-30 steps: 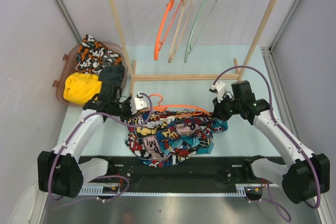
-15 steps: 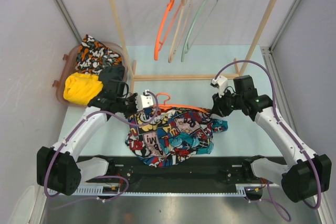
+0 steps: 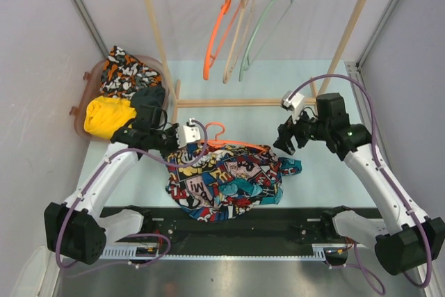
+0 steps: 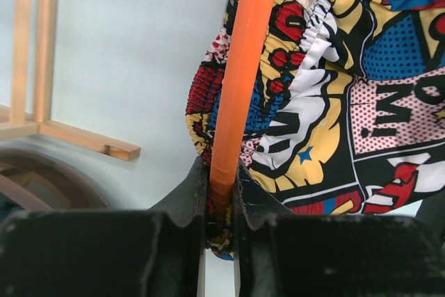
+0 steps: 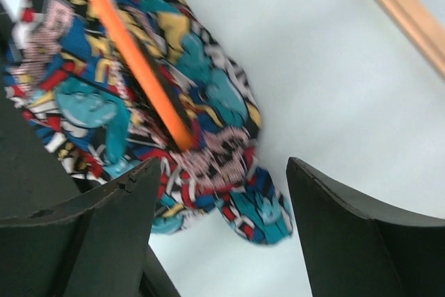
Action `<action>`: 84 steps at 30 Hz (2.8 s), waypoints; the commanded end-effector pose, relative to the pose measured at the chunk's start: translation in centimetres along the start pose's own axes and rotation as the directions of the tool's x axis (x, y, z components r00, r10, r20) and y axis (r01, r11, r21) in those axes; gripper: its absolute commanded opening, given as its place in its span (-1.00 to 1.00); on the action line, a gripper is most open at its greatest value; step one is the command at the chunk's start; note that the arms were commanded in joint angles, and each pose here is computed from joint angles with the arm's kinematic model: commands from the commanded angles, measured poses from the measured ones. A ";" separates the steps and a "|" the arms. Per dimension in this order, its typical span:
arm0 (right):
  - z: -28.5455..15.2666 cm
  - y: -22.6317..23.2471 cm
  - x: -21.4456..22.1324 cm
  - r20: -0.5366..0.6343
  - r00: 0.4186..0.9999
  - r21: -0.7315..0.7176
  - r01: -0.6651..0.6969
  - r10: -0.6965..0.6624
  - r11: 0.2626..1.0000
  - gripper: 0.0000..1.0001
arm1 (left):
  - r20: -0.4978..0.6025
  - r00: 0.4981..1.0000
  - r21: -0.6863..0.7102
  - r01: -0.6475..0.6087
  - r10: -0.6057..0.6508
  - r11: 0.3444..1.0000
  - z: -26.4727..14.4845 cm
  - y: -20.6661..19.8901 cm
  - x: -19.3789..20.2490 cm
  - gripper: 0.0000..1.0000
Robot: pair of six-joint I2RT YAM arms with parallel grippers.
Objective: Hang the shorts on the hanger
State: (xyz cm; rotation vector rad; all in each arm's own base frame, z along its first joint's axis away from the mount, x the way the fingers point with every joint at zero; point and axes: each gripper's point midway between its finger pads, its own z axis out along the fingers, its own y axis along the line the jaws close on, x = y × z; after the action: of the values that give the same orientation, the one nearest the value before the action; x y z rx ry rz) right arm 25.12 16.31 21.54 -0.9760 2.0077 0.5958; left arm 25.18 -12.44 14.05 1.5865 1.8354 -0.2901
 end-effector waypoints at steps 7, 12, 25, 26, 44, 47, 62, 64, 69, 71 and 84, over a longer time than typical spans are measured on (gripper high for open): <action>1.5 7.8 -7.8 0.256 0.917 -0.177 0.357 -0.307 0.917 0.39 | 0.189 0.978 -0.018 -0.089 0.090 0.996 -3.8 0.7 -6.1 -1.00; 3.0 9.5 -8.9 0.257 0.910 -0.201 0.380 -0.326 0.903 0.24 | 0.208 0.970 -0.042 -0.117 0.123 0.992 -4.8 1.0 -7.4 -1.00; 4.0 10.7 -11.1 0.263 0.917 -0.205 0.356 -0.299 0.912 -1.00 | 0.221 0.966 -0.042 -0.127 0.133 0.991 -5.4 0.3 -9.2 -1.00; 4.0 10.4 -11.0 0.254 0.920 -0.188 0.351 -0.300 0.917 -1.00 | 0.225 0.966 -0.042 -0.123 0.129 0.992 -5.5 0.2 -9.2 -1.00; -6.7 1.7 -6.7 0.172 0.983 0.075 0.049 -0.061 0.996 -1.00 | 0.497 0.868 -0.077 0.058 -0.012 0.995 -11.3 1.8 -17.7 1.00; -9.0 -0.3 -6.1 0.175 0.985 0.144 -0.014 -0.012 0.990 -1.00 | 0.504 0.863 -0.081 0.072 -0.022 0.994 -11.3 1.9 -17.7 1.00; -18.1 -11.8 -17.5 0.573 0.778 0.250 -0.465 0.258 0.849 -1.00 | 0.519 0.854 -0.122 0.104 -0.026 0.987 -11.2 2.0 -17.2 0.99; -18.7 -12.7 -18.7 0.612 0.746 0.255 -0.499 0.261 0.828 -1.00 | 0.519 0.854 -0.112 0.112 -0.038 0.987 -10.9 1.8 -17.0 1.00; -19.9 -15.1 -23.1 0.696 0.689 0.273 -0.513 0.200 0.814 -1.00 | 0.525 0.850 -0.101 0.119 -0.049 0.988 -10.7 1.5 -16.9 0.99; -19.6 -16.4 -23.9 0.703 0.681 0.272 -0.525 0.206 0.807 -1.00 | 0.521 0.852 -0.104 0.122 -0.050 0.987 -10.6 1.6 -16.7 0.99; -19.9 -20.6 -28.1 0.747 0.662 0.398 -0.519 0.061 0.756 -1.00 | 0.508 0.860 -0.103 0.120 -0.052 0.987 -9.8 0.8 -15.5 1.00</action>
State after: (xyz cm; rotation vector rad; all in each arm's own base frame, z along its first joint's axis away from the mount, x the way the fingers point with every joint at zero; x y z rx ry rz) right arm 43.01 3.21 48.34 0.0337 1.6758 0.4871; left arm 23.05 -18.64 30.71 1.1994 1.5108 -0.5587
